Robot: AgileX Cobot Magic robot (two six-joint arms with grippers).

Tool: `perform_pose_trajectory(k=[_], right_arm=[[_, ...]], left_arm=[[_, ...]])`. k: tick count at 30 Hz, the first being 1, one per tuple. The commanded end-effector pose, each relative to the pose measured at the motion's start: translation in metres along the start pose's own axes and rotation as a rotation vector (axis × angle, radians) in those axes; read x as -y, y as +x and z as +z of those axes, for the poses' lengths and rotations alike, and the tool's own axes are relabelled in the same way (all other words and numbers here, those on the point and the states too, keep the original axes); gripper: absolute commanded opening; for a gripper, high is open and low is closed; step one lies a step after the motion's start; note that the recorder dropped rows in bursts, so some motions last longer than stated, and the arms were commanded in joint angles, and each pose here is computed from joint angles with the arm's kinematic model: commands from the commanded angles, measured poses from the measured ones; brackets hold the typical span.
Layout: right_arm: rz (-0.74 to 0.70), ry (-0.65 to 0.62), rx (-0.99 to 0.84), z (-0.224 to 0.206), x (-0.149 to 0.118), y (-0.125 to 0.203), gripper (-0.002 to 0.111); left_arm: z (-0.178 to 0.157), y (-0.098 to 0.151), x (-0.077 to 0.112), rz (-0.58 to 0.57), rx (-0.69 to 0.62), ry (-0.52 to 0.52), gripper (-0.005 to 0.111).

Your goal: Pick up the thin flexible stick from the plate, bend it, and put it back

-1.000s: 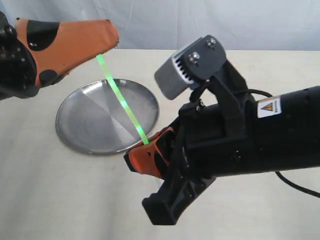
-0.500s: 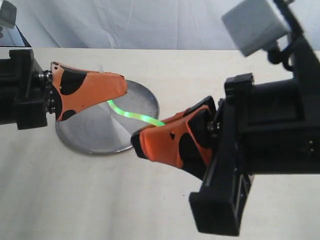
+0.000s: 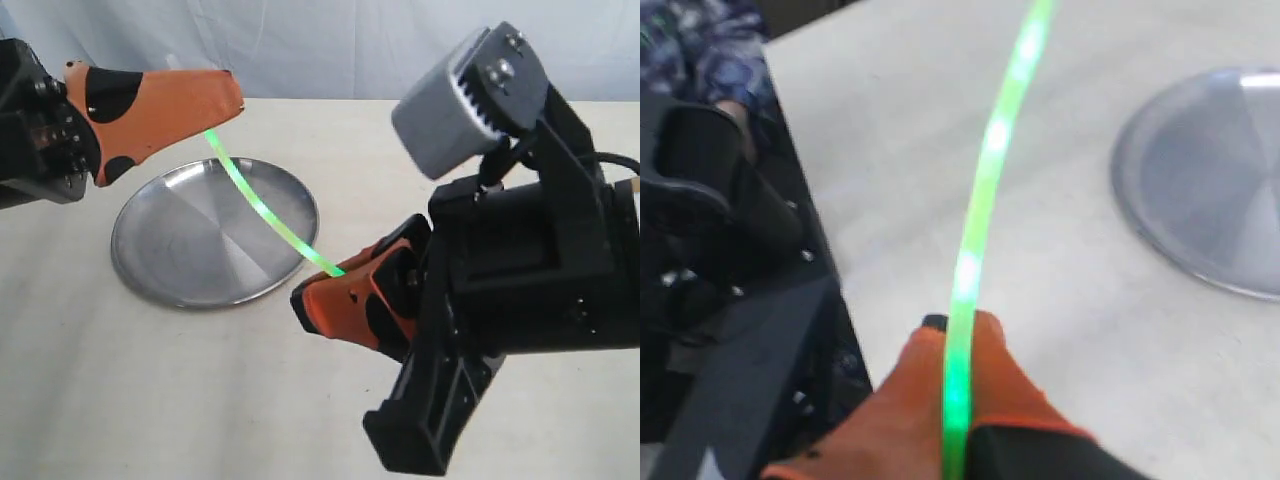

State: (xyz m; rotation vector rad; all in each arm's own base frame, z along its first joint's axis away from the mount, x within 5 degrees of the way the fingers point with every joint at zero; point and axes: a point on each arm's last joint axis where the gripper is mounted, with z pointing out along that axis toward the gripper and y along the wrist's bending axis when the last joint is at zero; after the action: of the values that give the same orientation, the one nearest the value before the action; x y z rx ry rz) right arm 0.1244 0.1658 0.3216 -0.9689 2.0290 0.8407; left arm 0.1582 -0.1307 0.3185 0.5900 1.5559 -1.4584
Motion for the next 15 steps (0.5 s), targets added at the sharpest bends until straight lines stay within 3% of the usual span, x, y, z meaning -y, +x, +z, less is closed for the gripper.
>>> perform_pose_trajectory(k=[1, 5, 9, 12, 15], right_arm=[[-0.016, 0.049, -0.047, 0.01, 0.008, 0.001, 0.0], [-0.025, 0.074, -0.1, 0.027, 0.016, 0.005, 0.0], [-0.055, 0.138, -0.133, 0.053, 0.032, 0.009, 0.0], [-0.063, 0.178, -0.153, 0.075, 0.044, 0.013, -0.001], [-0.062, 0.209, -0.188, 0.098, 0.055, 0.022, -0.001]], left_arm=[[0.0, 0.002, 0.002, 0.002, -0.008, 0.029, 0.001], [0.0, 0.004, 0.003, 0.012, -0.027, 0.039, 0.021], [0.0, 0.002, 0.005, -0.001, -0.012, 0.06, 0.056], [-0.002, 0.0, 0.008, 0.0, 0.003, 0.064, 0.056], [-0.005, -0.002, 0.017, 0.028, 0.021, 0.078, 0.041]])
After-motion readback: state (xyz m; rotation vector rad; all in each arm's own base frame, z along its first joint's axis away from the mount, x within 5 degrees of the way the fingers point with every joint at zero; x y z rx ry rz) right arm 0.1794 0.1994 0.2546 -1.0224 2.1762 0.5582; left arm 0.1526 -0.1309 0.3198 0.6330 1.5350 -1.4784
